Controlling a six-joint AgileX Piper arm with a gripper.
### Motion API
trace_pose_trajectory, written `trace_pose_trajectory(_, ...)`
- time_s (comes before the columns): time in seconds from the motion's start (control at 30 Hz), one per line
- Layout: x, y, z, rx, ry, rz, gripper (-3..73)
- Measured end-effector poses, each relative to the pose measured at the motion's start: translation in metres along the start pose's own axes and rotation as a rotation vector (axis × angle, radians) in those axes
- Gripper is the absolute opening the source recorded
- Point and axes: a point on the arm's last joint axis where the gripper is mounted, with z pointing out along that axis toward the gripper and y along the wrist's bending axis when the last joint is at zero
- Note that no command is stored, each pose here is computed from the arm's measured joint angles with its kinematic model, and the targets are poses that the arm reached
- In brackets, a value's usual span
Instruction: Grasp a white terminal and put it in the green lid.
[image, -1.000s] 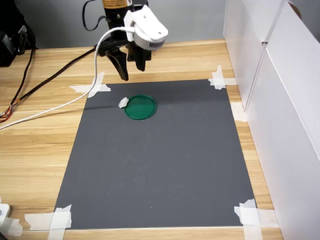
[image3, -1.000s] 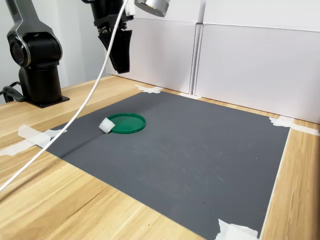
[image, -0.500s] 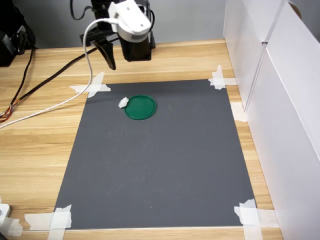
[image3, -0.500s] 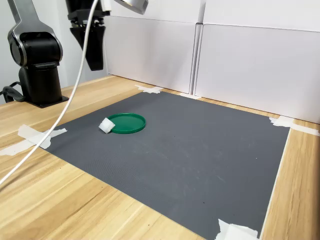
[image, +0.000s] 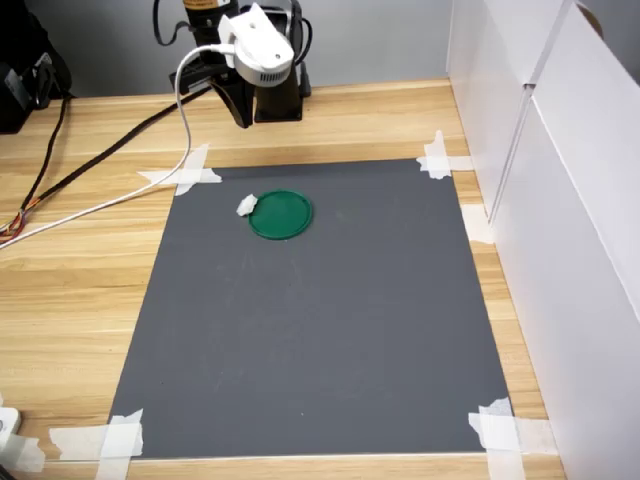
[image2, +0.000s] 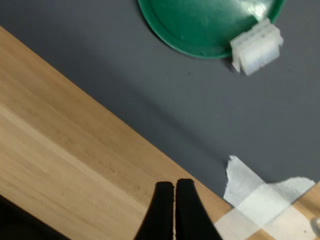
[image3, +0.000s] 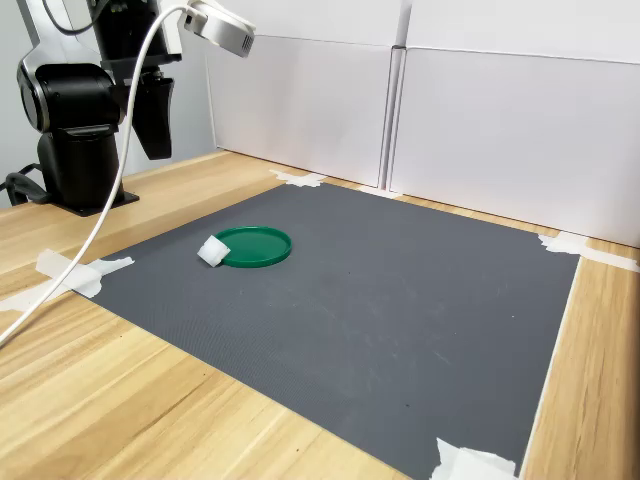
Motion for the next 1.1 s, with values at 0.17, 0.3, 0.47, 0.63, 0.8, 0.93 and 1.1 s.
trace_pose_trajectory(0.17, -0.003, -0.004, 0.003, 0.016, -0.017, 0.007, -1.9)
trace_pose_trajectory(0.3, -0.006, -0.01, 0.017, -0.038, 0.008, 0.014, -1.2)
trace_pose_trajectory(0.47, -0.017, -0.024, 0.018, -0.051, -0.002, 0.012, 6.3)
trace_pose_trajectory(0.63, -0.031, -0.039, -0.002, 0.011, -0.068, 0.012, 26.3)
trace_pose_trajectory(0.8, -0.033, -0.044, -0.004, 0.006, -0.049, 0.029, 52.2)
trace_pose_trajectory(0.93, -0.031, -0.049, 0.005, -0.003, 0.009, 0.027, 63.6)
trace_pose_trajectory(1.1, -0.031, -0.055, 0.016, -0.006, 0.04, 0.006, 67.3)
